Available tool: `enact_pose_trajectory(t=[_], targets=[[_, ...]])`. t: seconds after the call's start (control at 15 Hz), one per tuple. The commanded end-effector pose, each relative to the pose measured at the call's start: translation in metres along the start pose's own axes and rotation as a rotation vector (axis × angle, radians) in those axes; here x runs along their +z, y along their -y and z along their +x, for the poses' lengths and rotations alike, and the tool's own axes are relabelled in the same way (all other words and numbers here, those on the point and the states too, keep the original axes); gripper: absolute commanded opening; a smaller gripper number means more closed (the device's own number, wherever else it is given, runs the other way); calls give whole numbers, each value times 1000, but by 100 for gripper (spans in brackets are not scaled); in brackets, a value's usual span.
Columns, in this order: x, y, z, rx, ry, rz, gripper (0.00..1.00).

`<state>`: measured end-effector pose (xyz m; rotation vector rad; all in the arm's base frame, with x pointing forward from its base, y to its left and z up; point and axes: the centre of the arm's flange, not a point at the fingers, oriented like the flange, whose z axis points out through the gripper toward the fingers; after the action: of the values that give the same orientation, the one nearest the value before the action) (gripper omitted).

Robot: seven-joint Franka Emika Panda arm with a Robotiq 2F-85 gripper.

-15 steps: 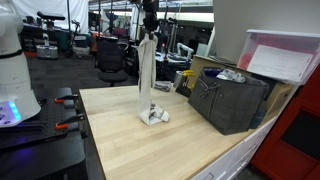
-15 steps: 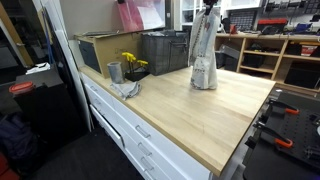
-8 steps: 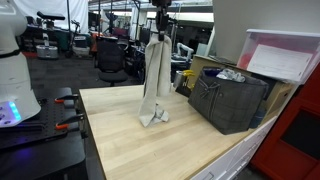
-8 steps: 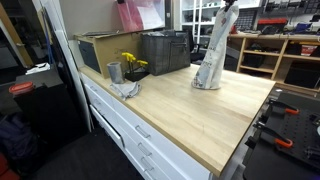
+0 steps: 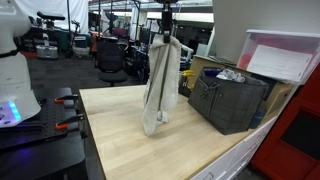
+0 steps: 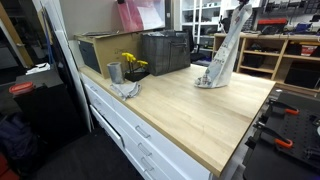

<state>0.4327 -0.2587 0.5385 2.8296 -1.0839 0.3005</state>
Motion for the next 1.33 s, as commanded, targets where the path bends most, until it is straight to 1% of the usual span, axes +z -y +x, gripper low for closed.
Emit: enact_pose_trajectory(t=[0.0, 0.07, 0.27, 0.33, 0.4, 0.47, 0.67, 0.73, 0.93, 1.07, 1.27], targets=[[3, -10, -4, 83, -20, -63, 29], [4, -12, -5, 98, -22, -80, 30], [3, -8, -9, 112, -38, -123, 51], [0, -3, -10, 107, -47, -132, 59], [-2, 5, -11, 97, -53, -131, 66], [-4, 14, -13, 84, -57, -124, 73], [-8, 56, -22, -11, -63, -54, 96], [-9, 69, -26, -37, -60, -33, 100], [-1, 110, -41, -131, -38, 55, 100], [12, 131, -53, -203, -25, 103, 100], [48, 153, -68, -325, 15, 142, 100]])
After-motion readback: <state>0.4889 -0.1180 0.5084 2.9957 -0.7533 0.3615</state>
